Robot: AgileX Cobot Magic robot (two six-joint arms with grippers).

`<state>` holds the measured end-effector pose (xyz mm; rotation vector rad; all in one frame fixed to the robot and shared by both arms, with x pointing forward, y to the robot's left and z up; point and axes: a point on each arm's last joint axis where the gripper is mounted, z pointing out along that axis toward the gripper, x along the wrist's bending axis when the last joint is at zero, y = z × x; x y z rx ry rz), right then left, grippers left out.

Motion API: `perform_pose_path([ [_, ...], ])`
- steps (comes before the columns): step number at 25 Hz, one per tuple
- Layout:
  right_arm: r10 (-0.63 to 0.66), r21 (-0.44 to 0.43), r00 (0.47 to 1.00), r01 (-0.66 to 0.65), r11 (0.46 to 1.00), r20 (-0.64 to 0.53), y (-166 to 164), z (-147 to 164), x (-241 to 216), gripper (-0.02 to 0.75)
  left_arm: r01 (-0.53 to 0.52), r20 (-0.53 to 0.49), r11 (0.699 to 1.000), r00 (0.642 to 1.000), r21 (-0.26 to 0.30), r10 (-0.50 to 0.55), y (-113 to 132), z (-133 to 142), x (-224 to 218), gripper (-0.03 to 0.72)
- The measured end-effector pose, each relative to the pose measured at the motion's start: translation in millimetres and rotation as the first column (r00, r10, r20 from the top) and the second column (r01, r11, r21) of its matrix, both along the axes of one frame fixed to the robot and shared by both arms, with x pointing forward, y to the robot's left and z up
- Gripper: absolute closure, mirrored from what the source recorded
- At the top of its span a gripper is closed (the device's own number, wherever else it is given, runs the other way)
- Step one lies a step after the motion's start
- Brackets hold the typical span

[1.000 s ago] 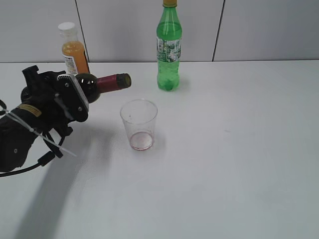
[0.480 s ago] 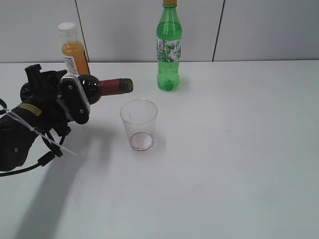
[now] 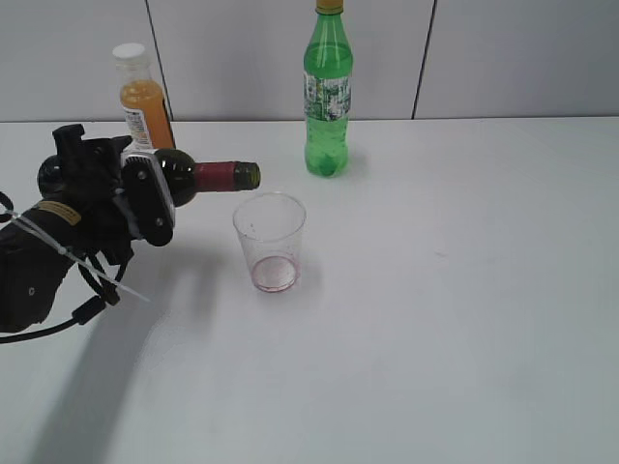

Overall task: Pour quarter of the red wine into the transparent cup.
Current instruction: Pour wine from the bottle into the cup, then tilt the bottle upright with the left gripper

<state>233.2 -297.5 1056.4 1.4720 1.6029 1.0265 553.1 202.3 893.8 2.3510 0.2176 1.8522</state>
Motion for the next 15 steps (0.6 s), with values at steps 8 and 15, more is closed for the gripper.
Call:
perform_pose_path([
  [8,0.000,0.000,1.000,0.000,1.000,0.000,0.0,0.0,0.0,0.145,0.014,0.001,0.998,1.000,0.059,-0.014,0.0,0.0,0.0,0.137],
  [15,0.000,0.000,1.000,0.000,1.000,0.000,0.0,0.0,0.0,0.145,0.024,0.001,0.995,1.000,0.100,-0.024,0.0,0.0,0.0,0.137],
])
